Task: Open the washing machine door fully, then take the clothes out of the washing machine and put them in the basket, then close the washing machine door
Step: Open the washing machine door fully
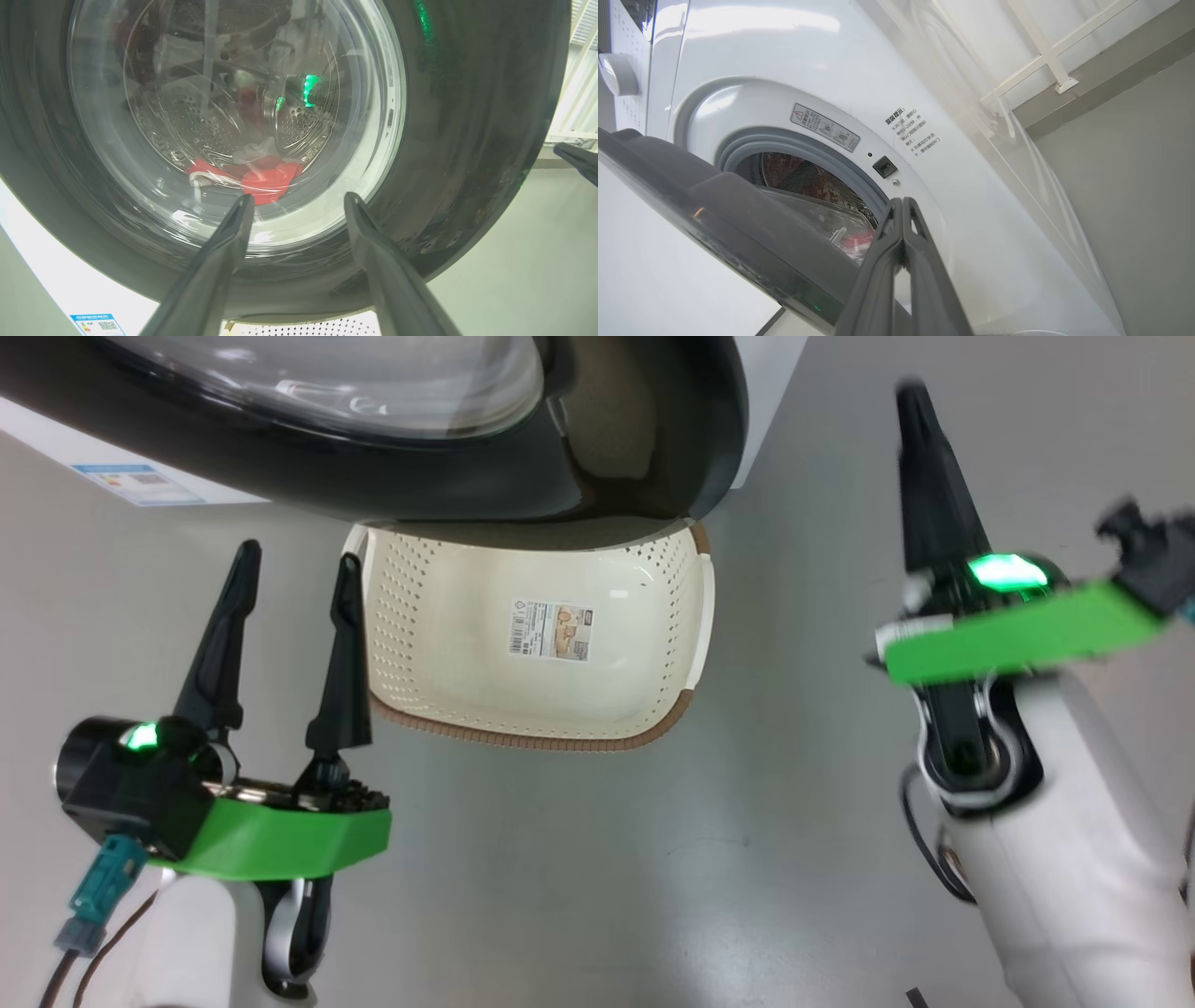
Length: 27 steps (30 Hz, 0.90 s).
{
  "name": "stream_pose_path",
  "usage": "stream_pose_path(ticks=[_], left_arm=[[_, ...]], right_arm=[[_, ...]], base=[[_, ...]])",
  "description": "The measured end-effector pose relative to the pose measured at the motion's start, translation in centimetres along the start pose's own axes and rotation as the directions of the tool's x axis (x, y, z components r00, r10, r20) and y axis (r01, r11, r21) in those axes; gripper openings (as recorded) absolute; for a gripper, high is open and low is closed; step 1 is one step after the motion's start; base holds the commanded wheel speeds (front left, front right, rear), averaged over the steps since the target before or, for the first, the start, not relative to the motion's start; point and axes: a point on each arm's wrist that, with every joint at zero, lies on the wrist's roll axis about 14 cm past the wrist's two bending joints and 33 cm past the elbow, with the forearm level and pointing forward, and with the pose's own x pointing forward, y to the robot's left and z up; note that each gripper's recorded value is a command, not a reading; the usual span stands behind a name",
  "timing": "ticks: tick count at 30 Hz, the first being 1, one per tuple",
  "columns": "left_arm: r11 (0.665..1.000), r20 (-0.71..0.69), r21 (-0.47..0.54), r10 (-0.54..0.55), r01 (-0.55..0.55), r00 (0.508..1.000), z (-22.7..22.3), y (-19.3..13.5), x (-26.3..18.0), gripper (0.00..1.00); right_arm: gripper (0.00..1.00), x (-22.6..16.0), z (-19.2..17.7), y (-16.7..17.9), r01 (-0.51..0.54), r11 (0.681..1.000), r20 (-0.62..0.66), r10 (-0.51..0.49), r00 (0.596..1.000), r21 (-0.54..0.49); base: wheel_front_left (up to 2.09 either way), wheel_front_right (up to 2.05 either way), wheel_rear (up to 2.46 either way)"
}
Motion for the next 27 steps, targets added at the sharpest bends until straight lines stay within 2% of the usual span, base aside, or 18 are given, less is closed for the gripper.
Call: stream_pose_path(ticks=[3,6,10,12,14,16,20,25,27], left_arm=[[1.000,-0.003,0.003,0.001,-0.001,1.000,0.0,0.1,-0.1,1.00],[1.000,-0.004,0.007,0.007,-0.007,1.000,0.0,0.3,-0.2,1.00],[1.000,-0.007,0.011,0.013,-0.013,1.000,-0.1,0.6,-0.3,1.00],[1.000,-0.008,0.014,0.016,-0.016,1.000,0.0,0.7,-0.4,1.00],[1.000,-0.007,0.016,0.018,-0.017,1.000,0.0,0.8,-0.5,1.00],[1.000,-0.006,0.016,0.018,-0.018,1.000,0.2,0.8,-0.5,1.00],[1.000,-0.002,0.018,0.021,-0.021,1.000,0.4,0.9,-0.6,1.00],[1.000,-0.002,0.020,0.022,-0.022,1.000,0.5,1.0,-0.7,1.00],[1.000,-0.001,0.022,0.022,-0.022,1.000,0.6,1.0,-0.8,1.00]], right_arm=[[0.00,1.9,-0.7,2.3,-0.042,0.984,-0.010,0.045,0.999,0.172],[0.00,3.4,-2.1,4.7,-0.059,0.924,-0.057,0.087,0.995,0.378],[0.00,5.5,-2.2,7.6,-0.098,0.857,-0.140,0.194,0.971,0.505],[0.00,6.2,-2.4,8.2,-0.085,0.818,-0.198,0.236,0.951,0.569],[0.00,6.5,-3.0,8.1,-0.050,0.792,-0.268,0.265,0.926,0.609],[0.00,6.6,-3.5,7.7,-0.016,0.778,-0.331,0.285,0.900,0.628],[0.00,6.6,-4.6,8.1,0.041,0.741,-0.448,0.360,0.818,0.670],[0.00,6.6,-4.9,9.5,0.052,0.727,-0.529,0.446,0.722,0.684],[0.00,6.6,-5.0,9.9,0.053,0.727,-0.547,0.465,0.696,0.685]], base=[[0.00,0.00,0.00],[0.00,0.00,0.00],[0.00,0.00,0.00],[0.00,0.00,0.00],[0.00,0.00,0.00],[0.00,0.00,0.00],[0.00,0.00,0.00],[0.00,0.00,0.00],[0.00,0.00,0.00]])
